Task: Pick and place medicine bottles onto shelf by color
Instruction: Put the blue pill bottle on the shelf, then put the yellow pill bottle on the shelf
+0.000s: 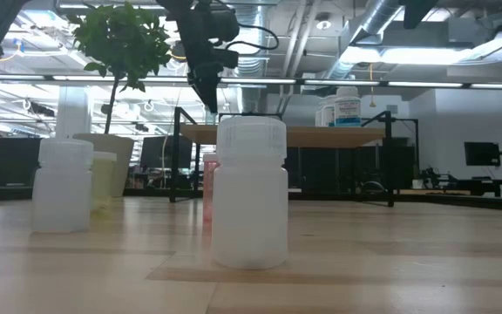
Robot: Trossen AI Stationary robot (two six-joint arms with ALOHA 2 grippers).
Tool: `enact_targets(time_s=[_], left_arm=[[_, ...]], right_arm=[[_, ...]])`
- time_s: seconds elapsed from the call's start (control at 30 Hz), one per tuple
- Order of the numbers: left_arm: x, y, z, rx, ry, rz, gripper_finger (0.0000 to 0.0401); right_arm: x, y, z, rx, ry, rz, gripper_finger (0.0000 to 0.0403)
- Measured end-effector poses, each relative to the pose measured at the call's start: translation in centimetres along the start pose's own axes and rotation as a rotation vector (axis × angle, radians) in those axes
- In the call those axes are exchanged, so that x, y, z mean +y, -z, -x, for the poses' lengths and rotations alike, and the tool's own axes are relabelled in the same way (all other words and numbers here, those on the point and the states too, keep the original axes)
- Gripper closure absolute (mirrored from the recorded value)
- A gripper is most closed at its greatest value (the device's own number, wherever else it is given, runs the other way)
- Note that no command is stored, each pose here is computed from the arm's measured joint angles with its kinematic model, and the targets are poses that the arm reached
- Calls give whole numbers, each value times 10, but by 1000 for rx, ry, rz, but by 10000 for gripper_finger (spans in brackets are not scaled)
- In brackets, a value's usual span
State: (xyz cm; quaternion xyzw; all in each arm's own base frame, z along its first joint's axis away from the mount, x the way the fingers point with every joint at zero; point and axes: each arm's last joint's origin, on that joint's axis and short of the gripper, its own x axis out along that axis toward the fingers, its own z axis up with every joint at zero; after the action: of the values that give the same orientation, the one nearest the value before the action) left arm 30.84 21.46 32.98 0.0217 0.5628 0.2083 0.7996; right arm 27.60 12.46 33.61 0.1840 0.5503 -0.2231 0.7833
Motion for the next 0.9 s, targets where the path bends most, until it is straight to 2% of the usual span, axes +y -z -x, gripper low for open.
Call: enact_targets(time_s=[0.23, 0.4, 0.5, 0.57, 0.7, 0.8, 0.9], left_arm=[[-4, -8, 17, -38, -3, -16, 250], [-6, -20, 46, -117, -16, -13, 250], [-13, -23, 67, -136, -5, 27, 250], [-20, -21, 81, -118, 25, 58, 250], [-40, -17, 106, -92, 153, 78, 250], [-59, -13, 121, -54, 237, 49, 250], [-78, -14, 130, -65, 272, 16, 250]], right_arm=[[0, 0, 0, 0, 0, 0, 163], [0, 0, 0, 0, 0, 0, 163], [0, 0, 0, 0, 0, 0, 163], [0, 0, 0, 0, 0, 0, 163], [0, 0, 0, 0, 0, 0, 163], [1, -1, 0, -5, -8, -3, 163], [2, -1, 0, -10, -19, -6, 163]])
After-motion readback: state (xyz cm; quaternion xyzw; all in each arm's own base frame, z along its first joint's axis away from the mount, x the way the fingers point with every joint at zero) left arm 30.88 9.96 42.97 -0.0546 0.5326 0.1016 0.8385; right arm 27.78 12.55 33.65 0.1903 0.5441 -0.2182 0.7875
